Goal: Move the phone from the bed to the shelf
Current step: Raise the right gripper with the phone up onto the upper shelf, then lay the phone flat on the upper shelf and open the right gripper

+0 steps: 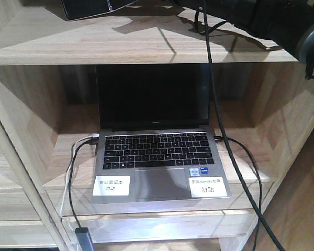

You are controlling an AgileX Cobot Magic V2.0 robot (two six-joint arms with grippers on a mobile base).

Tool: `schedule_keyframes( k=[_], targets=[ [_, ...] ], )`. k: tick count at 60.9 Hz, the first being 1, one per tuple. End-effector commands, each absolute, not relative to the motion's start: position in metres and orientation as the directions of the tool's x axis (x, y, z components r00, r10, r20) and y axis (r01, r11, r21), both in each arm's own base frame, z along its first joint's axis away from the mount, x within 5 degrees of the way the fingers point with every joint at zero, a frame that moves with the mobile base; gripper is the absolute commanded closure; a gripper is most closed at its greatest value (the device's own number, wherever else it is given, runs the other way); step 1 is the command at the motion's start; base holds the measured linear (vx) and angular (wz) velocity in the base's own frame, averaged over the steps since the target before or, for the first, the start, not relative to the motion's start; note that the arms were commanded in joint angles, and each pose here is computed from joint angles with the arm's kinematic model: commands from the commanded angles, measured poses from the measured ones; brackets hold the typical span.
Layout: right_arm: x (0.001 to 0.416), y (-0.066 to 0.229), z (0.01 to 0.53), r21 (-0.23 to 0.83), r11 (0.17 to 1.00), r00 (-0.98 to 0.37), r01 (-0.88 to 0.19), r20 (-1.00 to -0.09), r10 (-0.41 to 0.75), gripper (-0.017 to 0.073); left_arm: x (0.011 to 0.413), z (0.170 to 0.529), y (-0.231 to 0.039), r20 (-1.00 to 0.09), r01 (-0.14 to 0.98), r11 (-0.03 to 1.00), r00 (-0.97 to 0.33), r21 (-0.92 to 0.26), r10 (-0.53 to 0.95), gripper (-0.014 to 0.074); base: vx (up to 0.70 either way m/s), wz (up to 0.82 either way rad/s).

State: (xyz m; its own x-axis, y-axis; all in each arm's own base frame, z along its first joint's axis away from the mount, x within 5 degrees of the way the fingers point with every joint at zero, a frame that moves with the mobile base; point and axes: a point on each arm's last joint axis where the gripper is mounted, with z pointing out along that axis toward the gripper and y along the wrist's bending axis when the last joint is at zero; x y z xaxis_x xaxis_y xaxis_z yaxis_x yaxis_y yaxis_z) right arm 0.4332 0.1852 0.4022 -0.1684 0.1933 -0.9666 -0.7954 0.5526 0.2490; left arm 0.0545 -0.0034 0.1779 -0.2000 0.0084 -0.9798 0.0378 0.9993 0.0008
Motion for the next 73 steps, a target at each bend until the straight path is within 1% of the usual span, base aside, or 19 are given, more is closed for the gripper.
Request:
schedule_keyframes(
  k=[1, 10, 18, 24, 34, 37, 41, 45, 50, 65, 73],
  targets=[
    [0.414, 0.180, 0.442, 0.196, 0.535, -0.081, -0.822, -0.969, 0.232, 0.0559, 0.055, 0.184, -0.003, -0.992, 0.033, 0.999, -0.125, -0.011, -0.007, 0.0593, 0.00, 0.00],
    [0.414, 0.179, 0.442, 0.198, 0.539, -0.080, -0.819, -0.969, 0.234, 0.0531, 0.055, 0.184, -0.003, -0.992, 0.033, 0.999, -0.125, -0.011, -0.007, 0.0593, 0.00, 0.00],
    [0.415, 0.178, 0.442, 0.195, 0.548, -0.076, -0.813, -0.970, 0.233, 0.0447, 0.055, 0.184, -0.003, -0.992, 0.033, 0.999, -0.125, -0.011, -0.007, 0.0593, 0.00, 0.00],
    [0.416, 0.177, 0.442, 0.191, 0.562, -0.068, -0.804, -0.970, 0.232, 0.0335, 0.055, 0.184, -0.003, -0.992, 0.033, 0.999, -0.125, -0.011, -0.007, 0.0593, 0.00, 0.00],
    [0.418, 0.176, 0.442, 0.195, 0.586, -0.065, -0.787, -0.970, 0.236, 0.0095, 0.055, 0.184, -0.003, -0.992, 0.033, 0.999, -0.125, -0.011, -0.007, 0.0593, 0.00, 0.00],
    [0.419, 0.175, 0.442, 0.197, 0.597, -0.062, -0.778, -0.969, 0.239, 0.0041, 0.055, 0.184, -0.003, -0.992, 0.033, 0.999, -0.125, -0.011, -0.007, 0.0593, 0.00, 0.00],
    [0.420, 0.174, 0.442, 0.198, 0.604, -0.061, -0.772, -0.969, 0.240, -0.0006, 0.055, 0.184, -0.003, -0.992, 0.033, 0.999, -0.125, -0.011, -0.007, 0.0593, 0.00, 0.00],
    [0.419, 0.173, 0.445, 0.194, 0.609, -0.054, -0.769, -0.969, 0.240, -0.0029, 0.055, 0.184, -0.003, -0.992, 0.033, 0.999, -0.125, -0.011, -0.007, 0.0593, 0.00, 0.00],
    [0.416, 0.172, 0.448, 0.181, 0.611, -0.043, -0.770, -0.972, 0.233, -0.0026, 0.055, 0.184, -0.003, -0.992, 0.033, 0.999, -0.125, -0.011, -0.007, 0.0593, 0.00, 0.00],
    [0.397, 0.166, 0.468, 0.082, 0.642, 0.012, -0.762, -0.990, 0.140, 0.0010, 0.055, 0.184, -0.003, -0.992, 0.033, 0.999, -0.125, -0.011, -0.007, 0.0593, 0.00, 0.00],
    [0.382, 0.161, 0.483, 0.059, 0.657, 0.021, -0.752, -0.993, 0.112, 0.0038, 0.055, 0.184, -0.003, -0.992, 0.033, 0.999, -0.125, -0.011, -0.007, 0.0593, 0.00, 0.00]
  ],
)
